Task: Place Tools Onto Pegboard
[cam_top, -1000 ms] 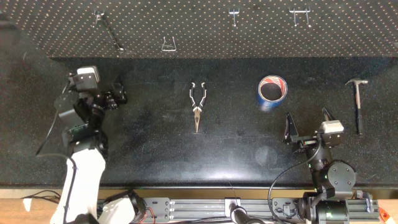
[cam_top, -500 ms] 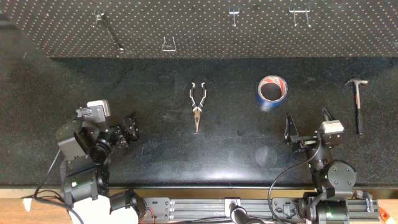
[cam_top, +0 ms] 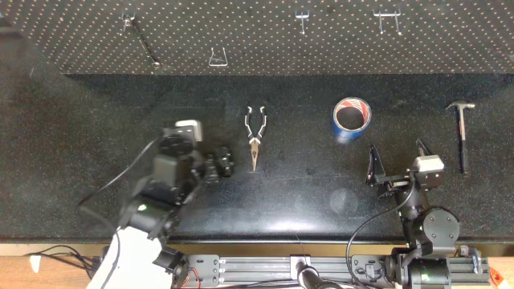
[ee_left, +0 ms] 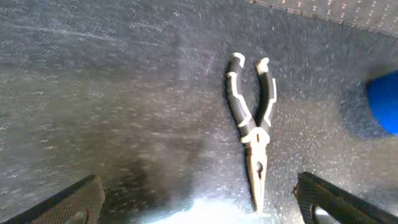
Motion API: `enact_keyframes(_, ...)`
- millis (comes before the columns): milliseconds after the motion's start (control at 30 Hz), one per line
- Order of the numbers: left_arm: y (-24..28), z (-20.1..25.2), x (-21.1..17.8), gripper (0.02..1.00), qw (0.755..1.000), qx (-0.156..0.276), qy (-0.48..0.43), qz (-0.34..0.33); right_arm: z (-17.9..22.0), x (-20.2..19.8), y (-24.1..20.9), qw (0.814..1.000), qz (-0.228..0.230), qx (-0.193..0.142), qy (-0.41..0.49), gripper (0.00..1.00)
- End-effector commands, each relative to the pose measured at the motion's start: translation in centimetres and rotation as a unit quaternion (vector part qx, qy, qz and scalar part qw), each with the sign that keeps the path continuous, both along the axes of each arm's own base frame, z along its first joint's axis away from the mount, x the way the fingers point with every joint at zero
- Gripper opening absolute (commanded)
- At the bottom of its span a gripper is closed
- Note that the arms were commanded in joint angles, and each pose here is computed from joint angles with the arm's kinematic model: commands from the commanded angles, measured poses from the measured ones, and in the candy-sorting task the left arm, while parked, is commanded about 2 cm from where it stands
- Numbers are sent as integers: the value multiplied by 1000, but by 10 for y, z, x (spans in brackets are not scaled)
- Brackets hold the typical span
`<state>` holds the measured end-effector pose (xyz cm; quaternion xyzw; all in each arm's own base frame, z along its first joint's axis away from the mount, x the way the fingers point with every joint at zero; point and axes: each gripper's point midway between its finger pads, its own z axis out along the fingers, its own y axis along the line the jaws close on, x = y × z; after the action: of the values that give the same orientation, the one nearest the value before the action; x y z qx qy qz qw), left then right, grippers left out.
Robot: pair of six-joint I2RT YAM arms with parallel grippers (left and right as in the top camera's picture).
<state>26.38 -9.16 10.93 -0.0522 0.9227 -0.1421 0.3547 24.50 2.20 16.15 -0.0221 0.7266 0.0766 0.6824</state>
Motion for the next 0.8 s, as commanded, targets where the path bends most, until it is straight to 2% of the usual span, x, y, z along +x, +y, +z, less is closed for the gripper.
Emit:
enact_keyframes(33, -42, -8, 12, 996, 999, 18, 25, -13, -1, 0, -2, 1000, -4, -7, -1, 976)
enact_keyframes(333, -71, -14, 42, 996, 974, 107, 200, -32, -1, 0, -2, 1000, -4, -7, -1, 976)
enact_keyframes(500, -87, -48, 53, 996, 966, 101, 235, -45, -1, 0, -2, 1000, -4, -7, -1, 976)
enact_keyframes(667, -94, -60, 70, 996, 971, 97, 217, -40, -1, 0, -2, 1000, -4, -7, -1, 976)
enact_keyframes(800, -83, -64, 88, 996, 975, 102, 196, -6, -1, 0, -2, 1000, -4, -7, -1, 976)
